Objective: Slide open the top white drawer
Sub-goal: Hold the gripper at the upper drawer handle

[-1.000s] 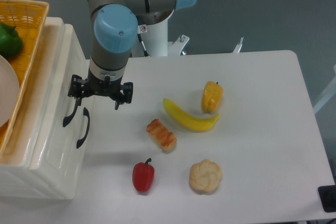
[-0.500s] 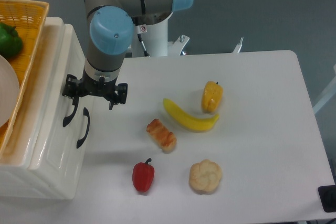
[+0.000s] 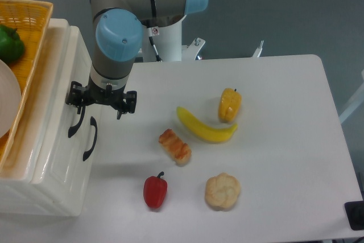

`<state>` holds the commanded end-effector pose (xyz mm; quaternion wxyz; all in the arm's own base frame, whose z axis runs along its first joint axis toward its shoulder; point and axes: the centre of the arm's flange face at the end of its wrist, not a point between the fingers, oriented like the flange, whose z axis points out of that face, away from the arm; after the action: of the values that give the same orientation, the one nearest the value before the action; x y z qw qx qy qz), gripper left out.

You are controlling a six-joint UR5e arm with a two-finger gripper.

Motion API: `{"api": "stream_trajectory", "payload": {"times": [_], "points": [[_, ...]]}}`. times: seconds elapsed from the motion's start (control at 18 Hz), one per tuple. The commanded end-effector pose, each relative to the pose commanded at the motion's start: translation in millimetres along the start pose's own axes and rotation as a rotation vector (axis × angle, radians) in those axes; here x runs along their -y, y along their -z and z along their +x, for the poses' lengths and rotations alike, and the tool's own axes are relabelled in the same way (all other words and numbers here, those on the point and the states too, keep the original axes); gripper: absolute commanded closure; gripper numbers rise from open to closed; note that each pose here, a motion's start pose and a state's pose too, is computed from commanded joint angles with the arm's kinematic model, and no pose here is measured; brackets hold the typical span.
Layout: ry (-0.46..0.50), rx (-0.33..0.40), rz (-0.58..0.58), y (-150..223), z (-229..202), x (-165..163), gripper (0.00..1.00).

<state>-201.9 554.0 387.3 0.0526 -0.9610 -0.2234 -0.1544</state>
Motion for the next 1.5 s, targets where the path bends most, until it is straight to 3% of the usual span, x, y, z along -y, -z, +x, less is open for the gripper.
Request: {"api": "stream_trajectory", "payload": {"times": [1.17, 1.5], "points": [[0.004, 0.009, -0.018, -12.0, -2.4, 4.2, 0.00], [-0.006, 0.056, -0.011, -5.3, -5.1, 6.7, 0.00]]}}
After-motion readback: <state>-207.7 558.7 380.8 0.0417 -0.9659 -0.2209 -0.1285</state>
